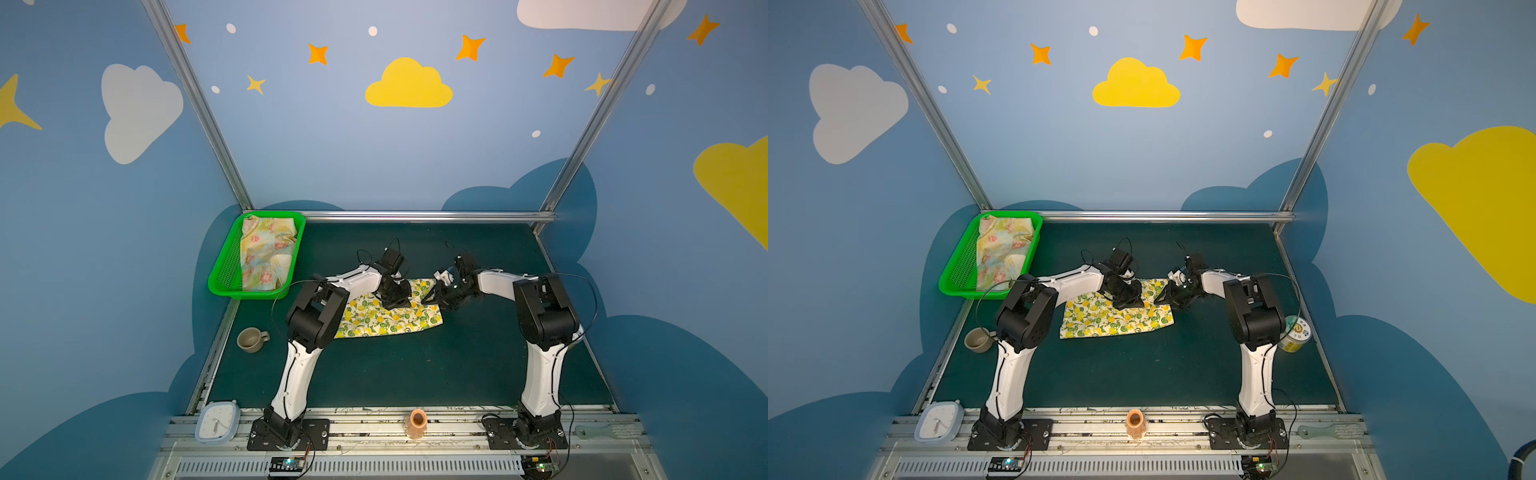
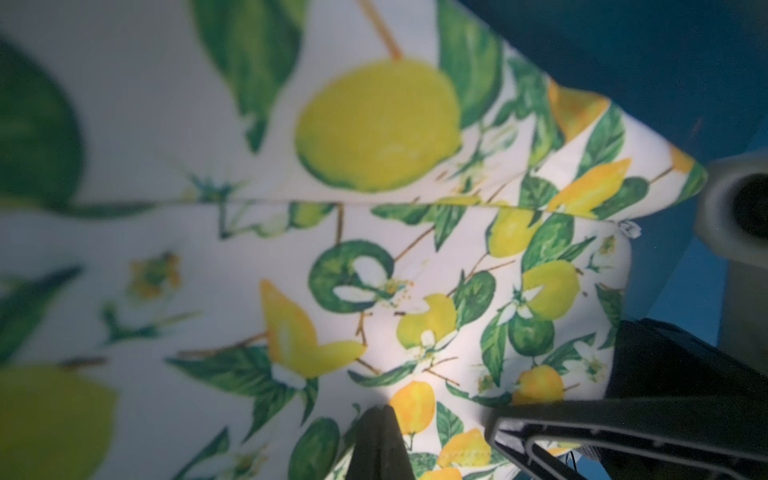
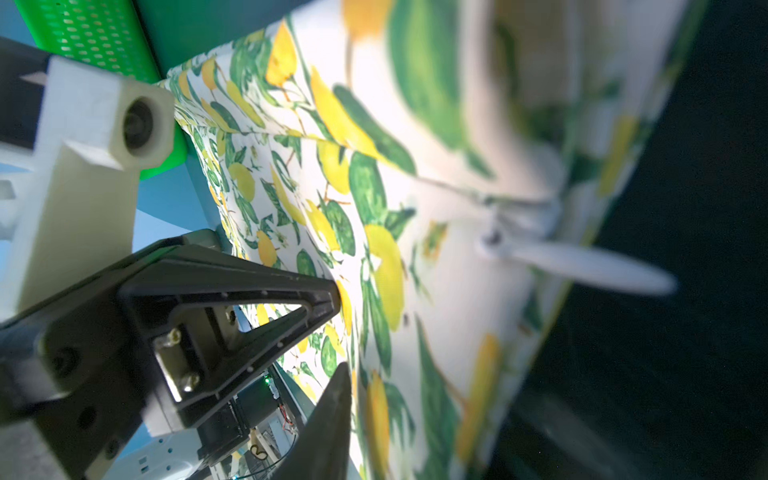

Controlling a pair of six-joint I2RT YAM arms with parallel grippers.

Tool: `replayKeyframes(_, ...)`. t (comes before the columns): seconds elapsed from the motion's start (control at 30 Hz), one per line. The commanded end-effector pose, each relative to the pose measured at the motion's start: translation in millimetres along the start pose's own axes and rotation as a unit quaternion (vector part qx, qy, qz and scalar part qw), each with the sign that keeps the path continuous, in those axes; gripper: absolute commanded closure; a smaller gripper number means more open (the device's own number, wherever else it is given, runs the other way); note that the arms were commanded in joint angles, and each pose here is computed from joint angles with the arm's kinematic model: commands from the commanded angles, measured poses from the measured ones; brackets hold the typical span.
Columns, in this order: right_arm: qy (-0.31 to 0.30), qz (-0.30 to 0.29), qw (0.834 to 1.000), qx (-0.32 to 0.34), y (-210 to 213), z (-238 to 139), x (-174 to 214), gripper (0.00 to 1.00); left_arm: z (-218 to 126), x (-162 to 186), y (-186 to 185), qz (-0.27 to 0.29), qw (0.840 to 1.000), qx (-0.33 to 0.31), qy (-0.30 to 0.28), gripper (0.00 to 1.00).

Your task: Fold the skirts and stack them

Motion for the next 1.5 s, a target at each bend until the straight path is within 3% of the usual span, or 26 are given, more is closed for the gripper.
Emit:
replayKeyframes(0.0, 0.012, 0.017, 0.999, 0.036, -19.0, 19.7, 3.1, 0.64, 15.9, 6.3, 16.3, -0.014, 0.999, -0.029, 0.022, 0.96)
replayKeyframes(0.23, 0.012, 0.014, 1.0, 0.018, -13.2, 23.3, 1.2, 0.72, 16.7, 6.1, 16.1, -0.015, 0.999, -0.026, 0.021, 0.96)
replayKeyframes(0.37, 0.009, 0.005, 1.0, 0.006, -6.6, 20.1, -0.7, 0.99, 15.1, 4.7, 14.2, -0.015, 0.999, -0.024, 0.017, 0.96)
replayKeyframes(0.57, 0.011, -0.013, 1.0, 0.021, 9.1, -2.3, -0.8, 1.0, -5.6, -3.3, 7.3, -0.017, 1.0, -0.008, -0.011, 0.96)
replayKeyframes(1.0, 0.025, -0.03, 0.985, 0.166, 17.8, -53.0, 7.7, 1.0, -66.0, -9.9, 39.9, -0.057, 0.996, 0.02, -0.059, 0.96)
replayKeyframes(1.27, 0.025, -0.05, 0.971, 0.234, 24.0, -67.4, 9.3, 1.0, -44.0, 2.8, 26.3, -0.055, 0.996, 0.047, -0.046, 0.96)
replayKeyframes(1.47, 0.027, -0.061, 0.967, 0.246, 30.9, -67.2, 12.0, 1.0, -20.3, 5.2, 18.6, -0.05, 0.997, 0.042, -0.028, 0.96)
Point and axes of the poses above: each gripper's point midway between its finger pads, its own z axis out along the fingers, its own y axis along the line the jaws close on, x = y × z, the point moved 6 cm from there along -z, back along the fingers, and after that the axes turned 5 degrees about z, right-handed, at the moved point
